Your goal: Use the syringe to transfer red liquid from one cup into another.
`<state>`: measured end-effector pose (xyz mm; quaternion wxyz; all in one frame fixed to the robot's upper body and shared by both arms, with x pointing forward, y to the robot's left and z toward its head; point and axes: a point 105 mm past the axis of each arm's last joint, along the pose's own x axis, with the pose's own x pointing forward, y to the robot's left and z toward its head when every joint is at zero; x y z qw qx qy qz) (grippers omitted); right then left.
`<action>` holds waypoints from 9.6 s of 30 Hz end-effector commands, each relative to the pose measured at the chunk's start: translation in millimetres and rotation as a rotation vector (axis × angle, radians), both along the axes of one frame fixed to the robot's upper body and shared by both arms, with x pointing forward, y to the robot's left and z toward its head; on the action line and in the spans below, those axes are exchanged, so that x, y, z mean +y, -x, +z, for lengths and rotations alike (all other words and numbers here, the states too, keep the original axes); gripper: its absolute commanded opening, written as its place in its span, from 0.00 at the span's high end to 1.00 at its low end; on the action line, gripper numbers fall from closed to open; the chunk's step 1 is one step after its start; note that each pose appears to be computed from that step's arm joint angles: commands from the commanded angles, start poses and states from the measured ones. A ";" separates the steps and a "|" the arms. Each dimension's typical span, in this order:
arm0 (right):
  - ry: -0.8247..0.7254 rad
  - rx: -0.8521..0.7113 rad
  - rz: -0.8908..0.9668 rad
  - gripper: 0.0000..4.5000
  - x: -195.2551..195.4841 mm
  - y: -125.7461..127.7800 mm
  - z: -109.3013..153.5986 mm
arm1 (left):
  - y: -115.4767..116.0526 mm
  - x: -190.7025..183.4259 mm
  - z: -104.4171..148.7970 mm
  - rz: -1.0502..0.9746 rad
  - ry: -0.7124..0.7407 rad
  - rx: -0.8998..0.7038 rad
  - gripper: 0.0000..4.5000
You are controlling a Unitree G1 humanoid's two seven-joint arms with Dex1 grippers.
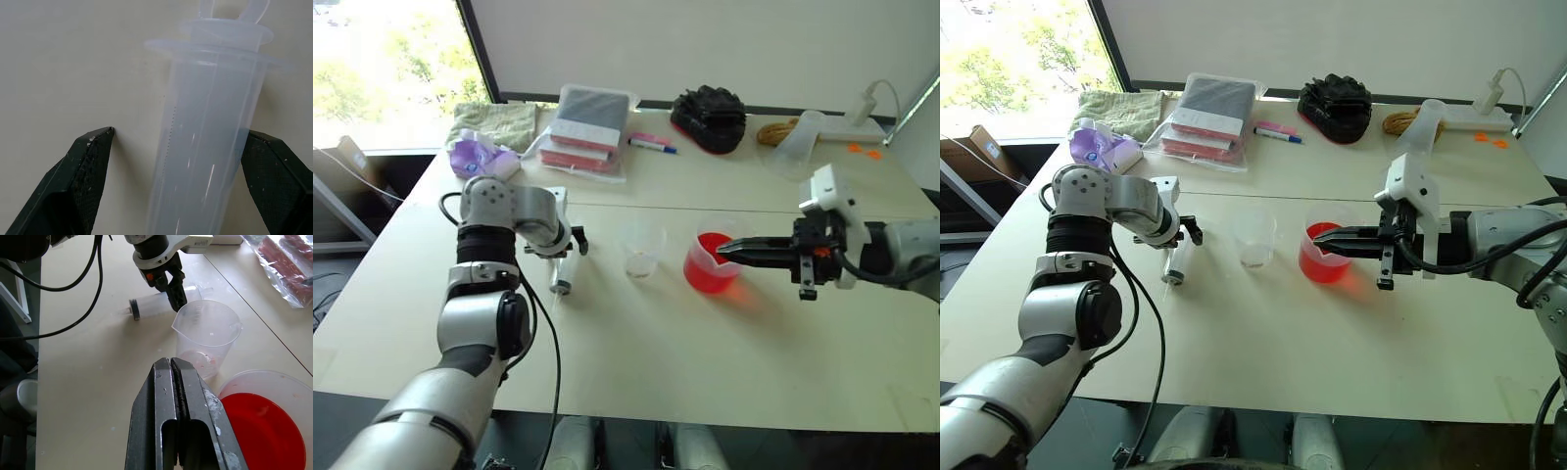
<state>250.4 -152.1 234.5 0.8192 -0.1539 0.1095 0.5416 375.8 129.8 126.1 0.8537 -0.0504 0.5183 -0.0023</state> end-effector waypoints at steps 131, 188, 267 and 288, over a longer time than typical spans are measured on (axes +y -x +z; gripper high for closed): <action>-0.207 -0.336 -0.285 1.00 -32.3 11.7 105.9 | 50.1 -218.6 97.2 -0.997 0.842 -1.455 0.65; -0.363 -0.119 -0.369 0.93 2.3 -39.0 67.6 | 58.7 -223.5 88.5 -0.986 0.844 -1.436 0.65; -0.602 -0.259 -0.456 0.93 -17.6 -45.8 106.9 | 64.8 -226.8 84.5 -1.001 0.850 -1.415 0.65; -0.484 -0.175 -0.436 0.21 -24.1 -34.8 85.8 | 54.2 -221.4 96.3 -0.967 0.826 -1.465 0.65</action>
